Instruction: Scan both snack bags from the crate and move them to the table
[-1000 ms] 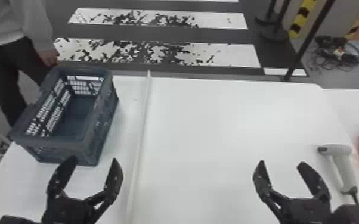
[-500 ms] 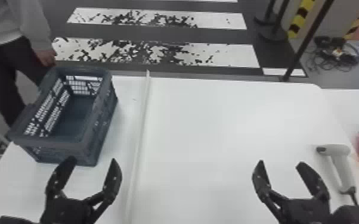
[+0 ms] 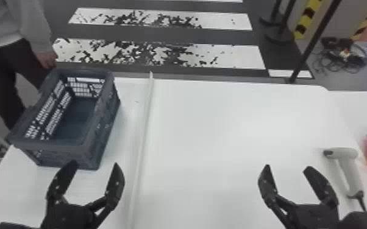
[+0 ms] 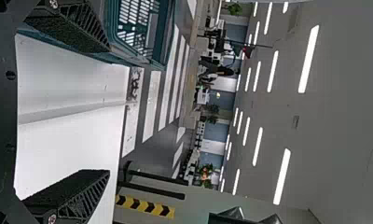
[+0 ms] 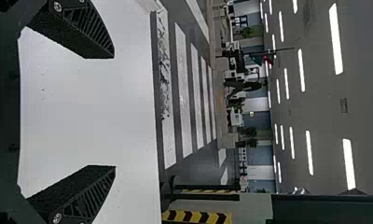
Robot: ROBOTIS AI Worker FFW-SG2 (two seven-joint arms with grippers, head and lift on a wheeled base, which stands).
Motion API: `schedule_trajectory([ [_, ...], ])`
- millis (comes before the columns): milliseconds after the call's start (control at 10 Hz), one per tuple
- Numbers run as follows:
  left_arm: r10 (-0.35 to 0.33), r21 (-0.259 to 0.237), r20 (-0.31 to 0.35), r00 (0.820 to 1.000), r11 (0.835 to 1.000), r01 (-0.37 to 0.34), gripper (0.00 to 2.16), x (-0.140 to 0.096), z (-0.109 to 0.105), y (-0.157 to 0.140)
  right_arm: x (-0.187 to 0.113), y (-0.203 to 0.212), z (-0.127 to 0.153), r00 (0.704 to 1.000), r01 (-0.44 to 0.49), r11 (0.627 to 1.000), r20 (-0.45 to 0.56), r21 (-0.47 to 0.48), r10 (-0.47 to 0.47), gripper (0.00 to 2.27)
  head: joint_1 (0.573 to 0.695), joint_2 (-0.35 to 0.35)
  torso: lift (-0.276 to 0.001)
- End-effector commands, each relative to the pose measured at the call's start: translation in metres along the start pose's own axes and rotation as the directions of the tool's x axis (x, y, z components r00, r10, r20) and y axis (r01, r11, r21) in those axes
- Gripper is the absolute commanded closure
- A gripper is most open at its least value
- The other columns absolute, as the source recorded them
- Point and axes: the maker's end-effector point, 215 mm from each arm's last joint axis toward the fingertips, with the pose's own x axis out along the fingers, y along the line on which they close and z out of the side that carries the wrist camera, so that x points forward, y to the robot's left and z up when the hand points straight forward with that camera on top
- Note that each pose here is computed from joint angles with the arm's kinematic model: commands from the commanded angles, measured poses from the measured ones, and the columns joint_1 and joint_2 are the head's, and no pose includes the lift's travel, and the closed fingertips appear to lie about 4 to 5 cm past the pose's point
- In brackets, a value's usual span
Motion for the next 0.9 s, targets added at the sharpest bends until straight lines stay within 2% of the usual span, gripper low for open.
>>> schedule_trajectory([
  [0, -0.001, 0.0, -0.001, 1.0, 1.0, 0.001, 0.07, -0.0005, -0.0004, -0.0006, -0.0009, 0.0001, 0.0015, 1.0, 0.001, 1.0, 0.002, 0.001, -0.001, 0.08, 0.695, -0.022, -0.087],
  [800, -0.001, 0.003, -0.006, 1.0, 1.0, 0.001, 0.07, -0.0015, -0.0025, -0.0006, -0.0024, 0.0016, 0.0042, 1.0, -0.004, 1.0, 0.006, 0.001, 0.004, 0.09, 0.695, -0.023, -0.087],
])
